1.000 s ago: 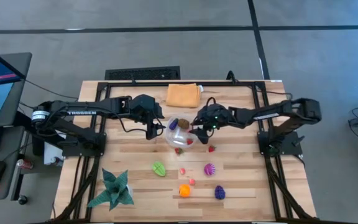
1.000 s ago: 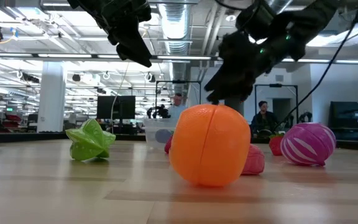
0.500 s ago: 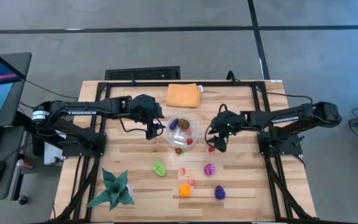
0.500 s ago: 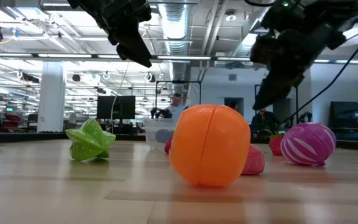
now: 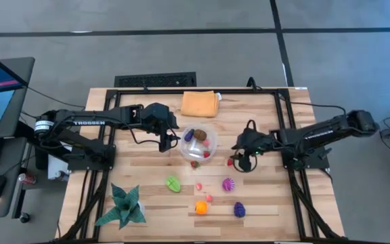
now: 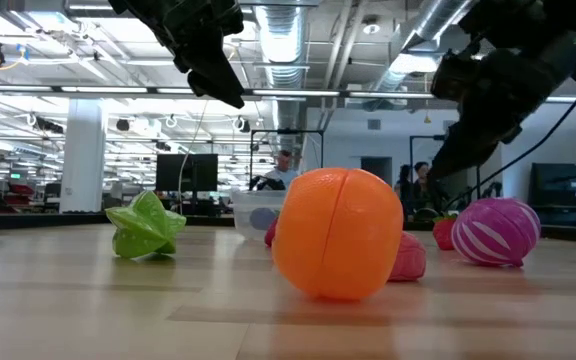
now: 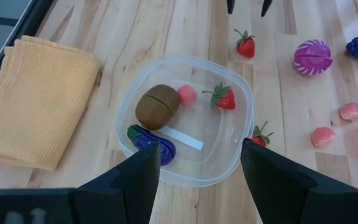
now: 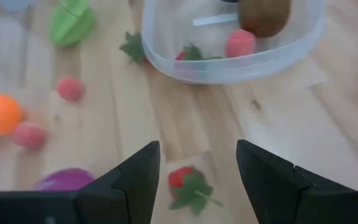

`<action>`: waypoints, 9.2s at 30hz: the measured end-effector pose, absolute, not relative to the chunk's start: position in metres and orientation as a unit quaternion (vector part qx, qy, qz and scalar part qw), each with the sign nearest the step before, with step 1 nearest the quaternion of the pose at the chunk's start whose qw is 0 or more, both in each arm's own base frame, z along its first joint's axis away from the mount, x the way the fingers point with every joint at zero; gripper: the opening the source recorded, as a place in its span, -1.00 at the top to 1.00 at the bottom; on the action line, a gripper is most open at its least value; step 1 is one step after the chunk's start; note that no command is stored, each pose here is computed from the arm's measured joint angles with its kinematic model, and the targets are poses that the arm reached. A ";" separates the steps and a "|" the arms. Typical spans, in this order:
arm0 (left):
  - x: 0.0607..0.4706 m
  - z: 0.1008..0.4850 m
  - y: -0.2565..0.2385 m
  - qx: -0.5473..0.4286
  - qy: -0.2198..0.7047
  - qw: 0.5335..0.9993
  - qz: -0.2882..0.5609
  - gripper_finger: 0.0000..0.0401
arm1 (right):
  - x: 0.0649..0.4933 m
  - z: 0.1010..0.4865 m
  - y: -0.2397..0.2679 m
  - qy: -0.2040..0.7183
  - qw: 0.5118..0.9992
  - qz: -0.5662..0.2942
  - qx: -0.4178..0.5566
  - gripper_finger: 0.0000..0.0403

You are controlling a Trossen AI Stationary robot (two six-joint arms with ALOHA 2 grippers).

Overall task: Pick and placing Produce into tupperware
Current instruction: Put the right red strawberry into the transparent container, then put the green starfruit into the transparent container

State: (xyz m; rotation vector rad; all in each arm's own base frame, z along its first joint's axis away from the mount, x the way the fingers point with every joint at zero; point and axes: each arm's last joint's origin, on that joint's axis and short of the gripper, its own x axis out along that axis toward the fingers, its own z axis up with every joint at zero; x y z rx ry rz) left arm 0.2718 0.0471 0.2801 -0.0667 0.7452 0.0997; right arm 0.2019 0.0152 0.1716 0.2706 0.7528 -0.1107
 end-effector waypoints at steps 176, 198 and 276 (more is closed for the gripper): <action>0.272 0.280 0.048 -0.027 0.362 0.929 0.065 -0.06 | 0.228 0.192 -0.024 0.194 0.970 -0.081 0.124 0.11; 0.273 0.281 0.048 -0.025 0.358 0.931 0.070 -0.06 | 0.302 0.171 -0.042 0.252 0.961 -0.056 0.104 0.10; 0.298 0.240 -0.050 0.108 0.467 0.859 -0.179 -0.06 | 0.147 0.242 -0.034 0.158 0.972 -0.135 0.111 0.14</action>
